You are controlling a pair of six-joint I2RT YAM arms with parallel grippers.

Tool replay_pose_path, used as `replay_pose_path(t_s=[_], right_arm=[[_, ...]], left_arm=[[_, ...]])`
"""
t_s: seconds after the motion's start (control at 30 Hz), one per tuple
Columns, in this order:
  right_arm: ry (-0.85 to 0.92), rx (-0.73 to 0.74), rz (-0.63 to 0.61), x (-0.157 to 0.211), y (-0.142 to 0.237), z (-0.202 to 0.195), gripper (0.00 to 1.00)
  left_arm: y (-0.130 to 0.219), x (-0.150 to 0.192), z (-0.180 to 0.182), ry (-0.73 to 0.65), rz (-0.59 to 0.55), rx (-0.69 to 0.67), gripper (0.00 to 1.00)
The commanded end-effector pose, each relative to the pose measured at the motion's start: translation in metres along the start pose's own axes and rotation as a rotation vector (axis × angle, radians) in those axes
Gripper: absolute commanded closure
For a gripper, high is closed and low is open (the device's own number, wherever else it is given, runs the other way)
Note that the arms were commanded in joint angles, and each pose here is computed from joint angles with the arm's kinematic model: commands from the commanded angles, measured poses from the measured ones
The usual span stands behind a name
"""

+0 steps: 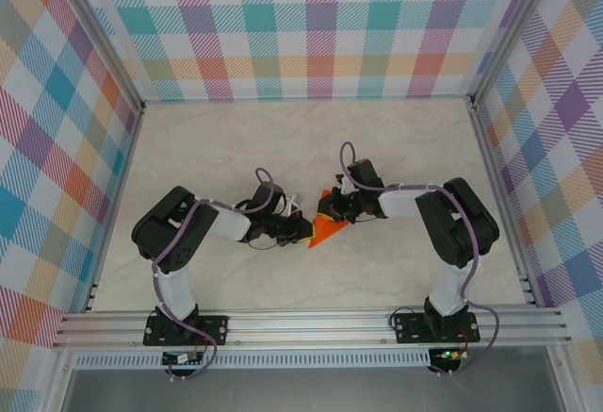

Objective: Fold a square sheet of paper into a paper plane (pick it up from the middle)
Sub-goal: Fourth fold the wing at the center of the table.

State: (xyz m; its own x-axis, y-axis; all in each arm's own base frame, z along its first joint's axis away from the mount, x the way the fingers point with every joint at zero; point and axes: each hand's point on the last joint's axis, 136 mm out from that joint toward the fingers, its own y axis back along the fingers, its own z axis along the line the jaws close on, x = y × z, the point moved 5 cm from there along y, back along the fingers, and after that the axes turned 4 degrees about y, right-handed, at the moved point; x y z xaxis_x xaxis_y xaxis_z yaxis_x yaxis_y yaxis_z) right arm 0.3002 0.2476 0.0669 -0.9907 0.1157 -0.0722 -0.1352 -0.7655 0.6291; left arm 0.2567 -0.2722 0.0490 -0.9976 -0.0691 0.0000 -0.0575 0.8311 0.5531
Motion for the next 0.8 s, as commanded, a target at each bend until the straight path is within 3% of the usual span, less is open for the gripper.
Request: replay_pose_path(t_s=[0.0,0.43,0.67,0.77], right_arm=[[0.018,0.013,-0.006,-0.006,-0.004,-0.004,0.87],[-0.006,0.026,0.028,-0.006,-0.018,-0.022,0.87],[-0.052,0.066,0.041,0.007,-0.021,-0.043,0.88],[-0.058,0.073,0.045,0.010,-0.021,-0.047,0.88]], left_arm=[[0.000,0.000,0.023,0.047,-0.005,-0.083,0.98],[-0.001,0.001,0.026,0.061,0.010,-0.104,0.96],[0.005,0.001,0.017,0.040,0.005,-0.092,0.84],[0.009,0.004,0.014,0.030,0.013,-0.095,0.83]])
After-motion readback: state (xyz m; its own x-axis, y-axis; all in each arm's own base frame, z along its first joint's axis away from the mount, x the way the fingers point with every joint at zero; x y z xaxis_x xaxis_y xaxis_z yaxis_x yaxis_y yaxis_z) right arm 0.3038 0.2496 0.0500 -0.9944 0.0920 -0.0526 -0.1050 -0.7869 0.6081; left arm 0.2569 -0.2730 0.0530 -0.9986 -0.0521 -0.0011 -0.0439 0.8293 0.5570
